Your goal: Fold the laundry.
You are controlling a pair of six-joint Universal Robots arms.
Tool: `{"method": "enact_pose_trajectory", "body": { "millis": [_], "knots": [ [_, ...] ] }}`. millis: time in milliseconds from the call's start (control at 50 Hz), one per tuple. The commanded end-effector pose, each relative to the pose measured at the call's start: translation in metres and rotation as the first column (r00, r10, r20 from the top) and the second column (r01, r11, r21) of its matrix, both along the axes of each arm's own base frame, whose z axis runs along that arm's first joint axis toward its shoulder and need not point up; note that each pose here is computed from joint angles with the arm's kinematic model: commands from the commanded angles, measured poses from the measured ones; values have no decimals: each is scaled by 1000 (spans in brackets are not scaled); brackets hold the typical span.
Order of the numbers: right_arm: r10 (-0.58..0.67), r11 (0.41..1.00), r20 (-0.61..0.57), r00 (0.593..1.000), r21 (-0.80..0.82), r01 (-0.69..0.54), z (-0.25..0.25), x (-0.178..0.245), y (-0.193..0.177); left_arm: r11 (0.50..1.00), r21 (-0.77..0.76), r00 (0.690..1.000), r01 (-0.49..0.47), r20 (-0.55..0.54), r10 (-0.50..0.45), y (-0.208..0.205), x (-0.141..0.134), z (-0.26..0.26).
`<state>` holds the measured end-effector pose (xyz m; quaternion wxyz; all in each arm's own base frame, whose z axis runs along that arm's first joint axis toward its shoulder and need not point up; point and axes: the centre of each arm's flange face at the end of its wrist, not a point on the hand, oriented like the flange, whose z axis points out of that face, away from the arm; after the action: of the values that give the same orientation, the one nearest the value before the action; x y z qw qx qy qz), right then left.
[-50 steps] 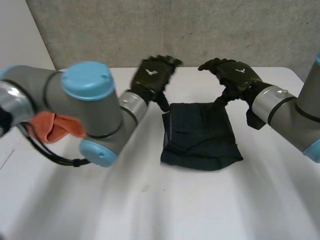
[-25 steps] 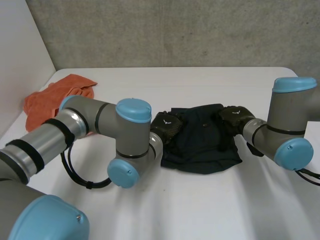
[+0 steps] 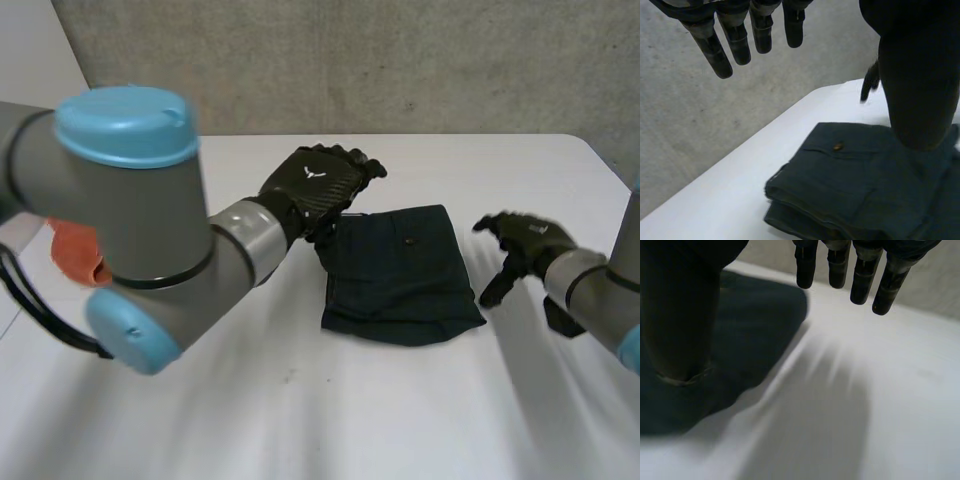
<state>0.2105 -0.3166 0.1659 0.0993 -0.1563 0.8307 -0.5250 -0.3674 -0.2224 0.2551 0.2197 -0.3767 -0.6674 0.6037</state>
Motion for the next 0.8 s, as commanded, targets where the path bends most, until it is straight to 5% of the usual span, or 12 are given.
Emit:
{"method": "enact_pose_trajectory", "body": {
  "millis": [20,800],
  "knots": [
    [48,990,111,993,124,-61,-30,11,9,995,98,998,31,-49,-26,11,15,0],
    [109,994,209,972,-40,-103,-40,46,-41,987,159,999,-11,-30,16,3,26,-27]
  ]
}}
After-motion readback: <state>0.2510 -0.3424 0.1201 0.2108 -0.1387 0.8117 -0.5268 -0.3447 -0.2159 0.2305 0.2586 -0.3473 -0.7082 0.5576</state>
